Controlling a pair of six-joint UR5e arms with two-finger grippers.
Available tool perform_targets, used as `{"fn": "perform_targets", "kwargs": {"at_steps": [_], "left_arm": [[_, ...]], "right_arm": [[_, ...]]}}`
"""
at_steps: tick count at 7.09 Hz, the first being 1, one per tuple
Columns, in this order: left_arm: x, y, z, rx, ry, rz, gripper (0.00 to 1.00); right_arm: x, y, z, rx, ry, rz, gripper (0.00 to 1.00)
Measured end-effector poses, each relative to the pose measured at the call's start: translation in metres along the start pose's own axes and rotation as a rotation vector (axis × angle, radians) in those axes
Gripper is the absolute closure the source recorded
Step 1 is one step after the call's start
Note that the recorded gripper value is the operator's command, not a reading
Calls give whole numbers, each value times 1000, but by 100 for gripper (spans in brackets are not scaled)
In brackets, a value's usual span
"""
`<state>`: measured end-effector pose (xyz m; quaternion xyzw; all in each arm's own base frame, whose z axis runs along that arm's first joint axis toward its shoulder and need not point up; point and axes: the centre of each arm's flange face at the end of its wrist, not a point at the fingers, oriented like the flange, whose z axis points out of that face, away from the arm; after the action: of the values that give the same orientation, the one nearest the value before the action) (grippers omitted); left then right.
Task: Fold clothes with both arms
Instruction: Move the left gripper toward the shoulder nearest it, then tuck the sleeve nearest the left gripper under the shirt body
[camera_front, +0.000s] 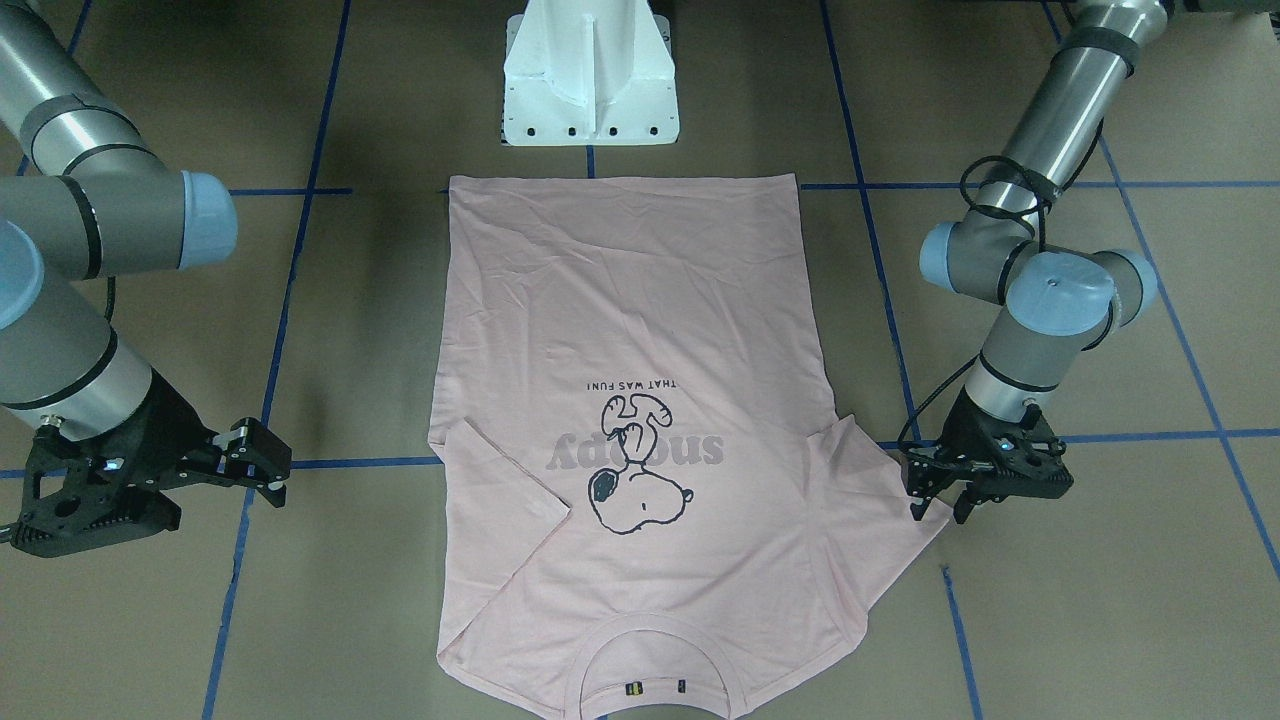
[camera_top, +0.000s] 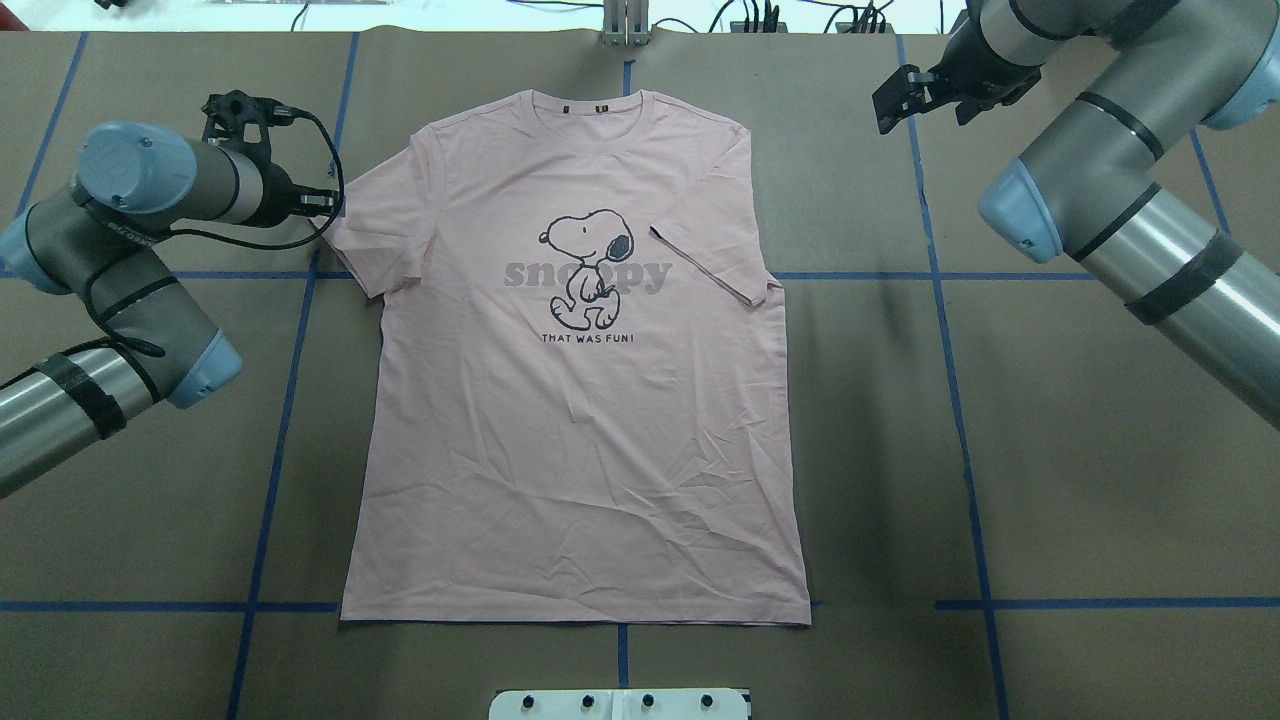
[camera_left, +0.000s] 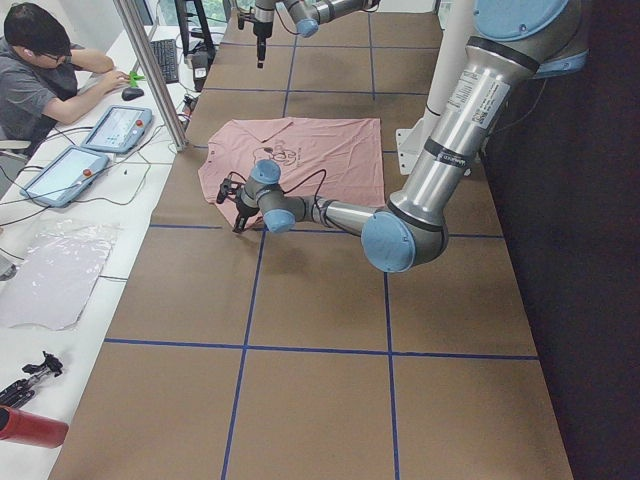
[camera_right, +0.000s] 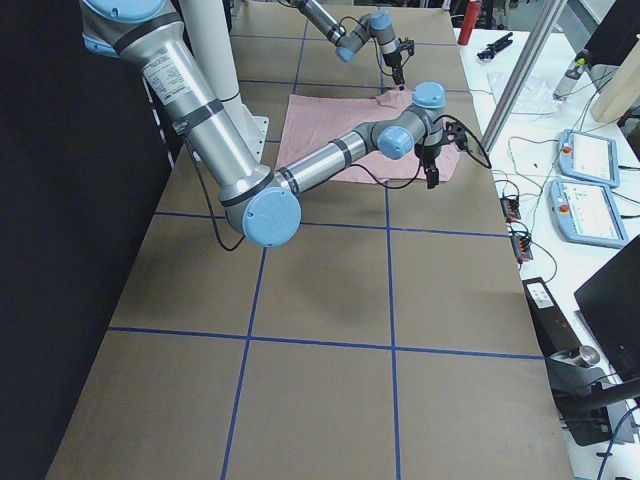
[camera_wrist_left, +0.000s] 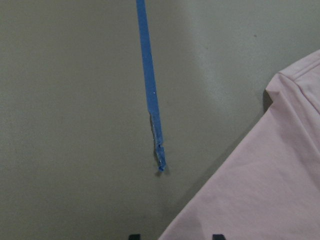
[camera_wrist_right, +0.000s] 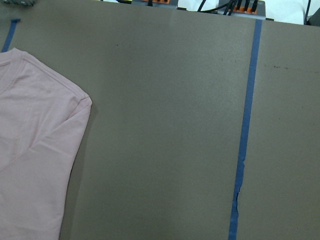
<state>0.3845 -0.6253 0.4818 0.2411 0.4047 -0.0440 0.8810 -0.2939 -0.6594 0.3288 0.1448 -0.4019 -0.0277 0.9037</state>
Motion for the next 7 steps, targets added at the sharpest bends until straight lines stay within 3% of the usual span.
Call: {"fn": "perform_targets", "kwargs": {"at_steps": [5,7], "left_arm": [[4,-1,-3,3,7,11,100],[39,-19,-20,10,21,18,100]], "right_arm": [[1,1,0,0,0,0,0],[1,1,0,1,0,0,0]]}}
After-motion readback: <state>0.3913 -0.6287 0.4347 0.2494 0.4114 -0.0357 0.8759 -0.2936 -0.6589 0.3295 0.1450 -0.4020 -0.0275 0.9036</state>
